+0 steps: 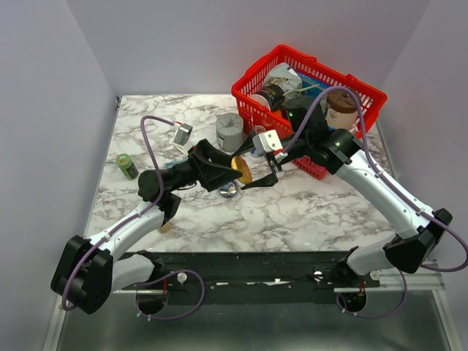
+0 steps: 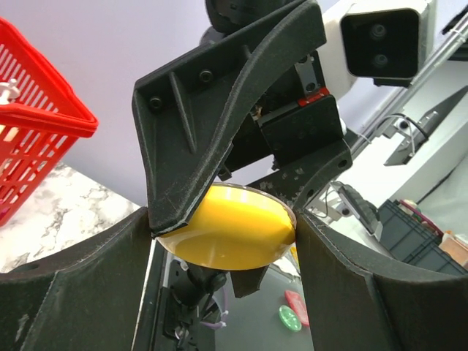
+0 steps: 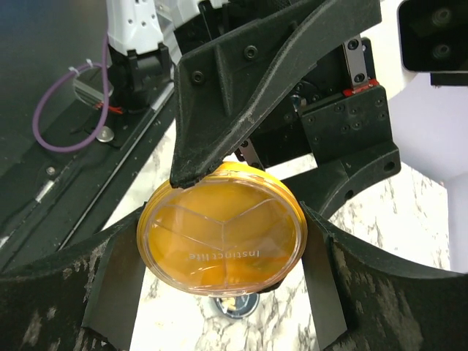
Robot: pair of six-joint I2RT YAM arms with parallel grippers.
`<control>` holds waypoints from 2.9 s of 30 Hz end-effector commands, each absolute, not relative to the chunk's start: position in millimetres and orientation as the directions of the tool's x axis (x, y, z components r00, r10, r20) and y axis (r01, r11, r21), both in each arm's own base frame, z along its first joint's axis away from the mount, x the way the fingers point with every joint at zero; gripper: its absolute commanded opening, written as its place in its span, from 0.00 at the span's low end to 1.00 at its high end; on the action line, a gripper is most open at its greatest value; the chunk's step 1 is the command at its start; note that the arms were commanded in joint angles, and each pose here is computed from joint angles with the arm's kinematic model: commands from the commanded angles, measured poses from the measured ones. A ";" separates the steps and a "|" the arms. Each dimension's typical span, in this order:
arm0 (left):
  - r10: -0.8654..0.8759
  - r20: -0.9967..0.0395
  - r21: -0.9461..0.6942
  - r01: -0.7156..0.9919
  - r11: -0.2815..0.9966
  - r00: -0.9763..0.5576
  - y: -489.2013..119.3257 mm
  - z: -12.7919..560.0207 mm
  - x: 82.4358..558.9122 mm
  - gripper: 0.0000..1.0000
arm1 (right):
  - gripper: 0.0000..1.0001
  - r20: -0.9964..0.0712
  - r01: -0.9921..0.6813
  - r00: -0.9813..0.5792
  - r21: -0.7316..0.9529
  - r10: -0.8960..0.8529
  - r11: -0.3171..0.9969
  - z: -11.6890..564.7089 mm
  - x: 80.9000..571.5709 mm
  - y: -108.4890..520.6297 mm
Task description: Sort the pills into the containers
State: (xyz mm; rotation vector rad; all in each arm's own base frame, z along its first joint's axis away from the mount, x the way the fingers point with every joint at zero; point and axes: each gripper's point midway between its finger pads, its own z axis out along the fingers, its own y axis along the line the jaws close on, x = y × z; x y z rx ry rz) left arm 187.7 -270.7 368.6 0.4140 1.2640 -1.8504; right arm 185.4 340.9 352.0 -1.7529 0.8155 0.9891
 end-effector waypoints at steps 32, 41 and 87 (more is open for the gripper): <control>-0.476 -0.680 -0.535 0.822 -0.196 -0.557 -240.1 387.5 180.8 0.20 | 0.43 -0.960 -0.842 0.265 -0.277 0.092 -0.463 404.4 150.0 321.2; -0.464 -0.673 -0.519 0.815 -0.258 -0.576 -237.0 394.1 169.7 0.47 | 0.43 -0.963 -0.853 0.259 -0.267 0.081 -0.448 401.3 155.0 321.8; -0.604 -0.628 -0.342 0.871 -0.353 -0.491 -231.0 460.3 154.5 0.90 | 0.45 -0.982 -0.904 0.184 -0.189 0.050 -0.383 398.1 198.2 356.6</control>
